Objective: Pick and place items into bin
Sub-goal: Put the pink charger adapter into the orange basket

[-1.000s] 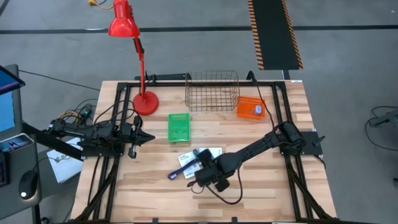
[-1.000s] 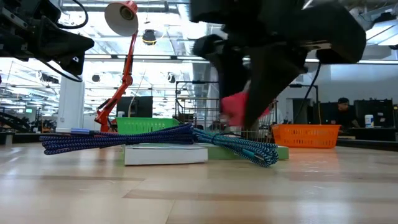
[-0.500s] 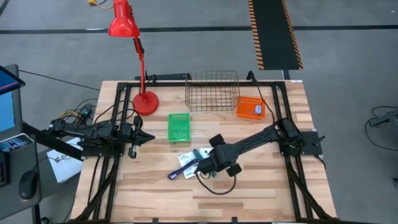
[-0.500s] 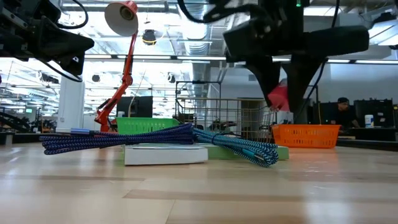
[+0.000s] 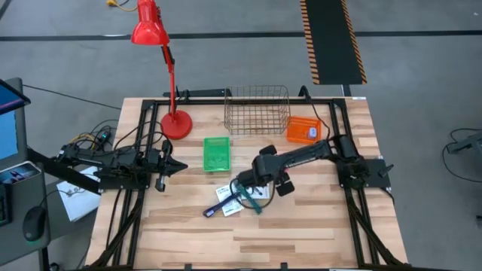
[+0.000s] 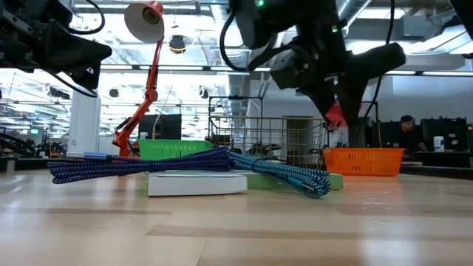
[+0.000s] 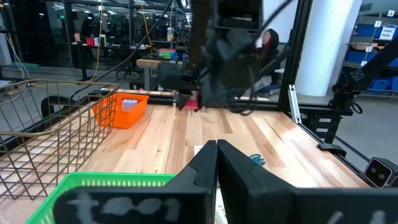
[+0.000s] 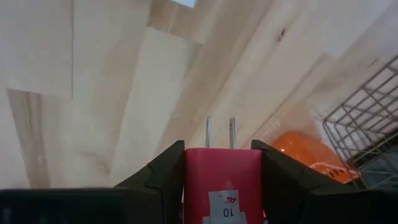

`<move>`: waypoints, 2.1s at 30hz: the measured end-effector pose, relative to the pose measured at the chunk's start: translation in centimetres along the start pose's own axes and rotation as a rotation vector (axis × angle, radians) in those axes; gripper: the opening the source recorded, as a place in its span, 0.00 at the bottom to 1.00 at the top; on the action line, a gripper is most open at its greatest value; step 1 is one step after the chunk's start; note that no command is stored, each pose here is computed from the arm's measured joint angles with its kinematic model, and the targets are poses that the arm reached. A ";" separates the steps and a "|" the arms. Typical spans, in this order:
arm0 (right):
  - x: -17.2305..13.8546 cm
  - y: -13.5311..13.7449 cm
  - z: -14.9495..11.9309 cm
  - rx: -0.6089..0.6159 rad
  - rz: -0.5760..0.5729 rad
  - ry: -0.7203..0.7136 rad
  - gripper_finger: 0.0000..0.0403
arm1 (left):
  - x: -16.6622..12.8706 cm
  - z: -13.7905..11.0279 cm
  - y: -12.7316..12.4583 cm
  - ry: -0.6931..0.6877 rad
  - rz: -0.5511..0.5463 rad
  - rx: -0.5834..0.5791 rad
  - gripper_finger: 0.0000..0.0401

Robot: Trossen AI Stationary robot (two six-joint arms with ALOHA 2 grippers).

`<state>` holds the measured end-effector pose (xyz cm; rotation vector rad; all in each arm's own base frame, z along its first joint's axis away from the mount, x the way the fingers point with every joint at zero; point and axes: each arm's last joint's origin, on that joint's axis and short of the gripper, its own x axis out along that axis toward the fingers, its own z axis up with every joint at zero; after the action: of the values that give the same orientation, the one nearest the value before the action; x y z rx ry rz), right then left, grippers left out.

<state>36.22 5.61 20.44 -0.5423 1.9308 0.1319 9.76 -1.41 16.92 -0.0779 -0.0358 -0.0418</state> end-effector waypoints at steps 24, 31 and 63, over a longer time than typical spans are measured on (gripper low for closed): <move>-5.5 -9.7 -14.0 0.361 0.026 -0.386 0.39 | 0.0 0.0 0.0 -0.001 0.000 0.000 0.00; -5.4 -12.2 -17.7 0.465 0.035 -0.460 0.38 | 0.0 0.0 0.0 0.000 0.000 0.000 0.00; 9.4 -16.4 -22.5 0.726 0.322 -0.275 0.43 | 0.0 0.0 0.0 0.000 0.000 0.000 0.00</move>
<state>21.22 -19.40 24.00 0.2599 1.6324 -0.2731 9.76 -1.40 16.93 -0.0779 -0.0362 -0.0415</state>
